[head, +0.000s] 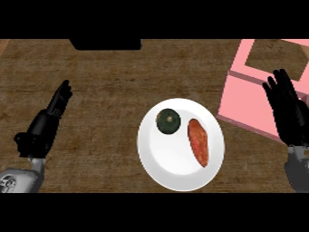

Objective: Pick the sweet potato from the plate and place it in the cardboard box

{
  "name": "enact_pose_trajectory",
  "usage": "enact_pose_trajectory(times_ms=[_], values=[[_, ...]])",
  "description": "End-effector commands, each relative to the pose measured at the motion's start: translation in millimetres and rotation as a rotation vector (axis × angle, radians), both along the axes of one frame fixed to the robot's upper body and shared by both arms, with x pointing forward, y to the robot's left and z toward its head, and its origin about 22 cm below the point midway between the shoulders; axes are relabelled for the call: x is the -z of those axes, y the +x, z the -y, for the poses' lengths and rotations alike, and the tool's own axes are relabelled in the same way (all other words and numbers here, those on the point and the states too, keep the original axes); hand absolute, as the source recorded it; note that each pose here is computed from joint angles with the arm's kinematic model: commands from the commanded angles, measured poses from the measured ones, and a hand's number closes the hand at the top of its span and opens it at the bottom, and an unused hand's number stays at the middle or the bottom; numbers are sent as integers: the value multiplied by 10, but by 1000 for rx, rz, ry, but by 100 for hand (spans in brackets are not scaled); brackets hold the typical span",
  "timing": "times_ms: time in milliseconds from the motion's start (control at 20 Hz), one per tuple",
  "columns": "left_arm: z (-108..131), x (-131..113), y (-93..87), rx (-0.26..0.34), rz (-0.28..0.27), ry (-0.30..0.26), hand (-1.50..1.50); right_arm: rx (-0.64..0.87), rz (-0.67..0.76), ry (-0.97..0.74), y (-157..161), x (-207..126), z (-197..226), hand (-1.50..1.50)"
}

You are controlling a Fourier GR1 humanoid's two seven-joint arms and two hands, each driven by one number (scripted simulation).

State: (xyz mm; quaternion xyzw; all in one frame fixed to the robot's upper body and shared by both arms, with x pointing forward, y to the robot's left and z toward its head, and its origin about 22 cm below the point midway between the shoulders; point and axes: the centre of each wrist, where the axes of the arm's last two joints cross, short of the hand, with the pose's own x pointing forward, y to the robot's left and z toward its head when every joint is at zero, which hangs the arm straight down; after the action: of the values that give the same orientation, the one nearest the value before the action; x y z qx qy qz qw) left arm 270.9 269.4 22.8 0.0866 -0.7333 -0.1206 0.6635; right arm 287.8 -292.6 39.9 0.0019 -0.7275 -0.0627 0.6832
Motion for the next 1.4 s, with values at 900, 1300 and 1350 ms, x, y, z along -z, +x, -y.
enact_pose_trajectory(times_ms=[900,1300,1350], values=[[-87,-389,260,213,88,109,0,-531,450,-950,-11,-1168,261,-150],[87,-453,146,245,75,99,0,-742,225,-1334,-13,-1337,-201,-150],[52,-419,264,221,73,103,0,-772,226,-1376,-90,-1450,-400,-150]])
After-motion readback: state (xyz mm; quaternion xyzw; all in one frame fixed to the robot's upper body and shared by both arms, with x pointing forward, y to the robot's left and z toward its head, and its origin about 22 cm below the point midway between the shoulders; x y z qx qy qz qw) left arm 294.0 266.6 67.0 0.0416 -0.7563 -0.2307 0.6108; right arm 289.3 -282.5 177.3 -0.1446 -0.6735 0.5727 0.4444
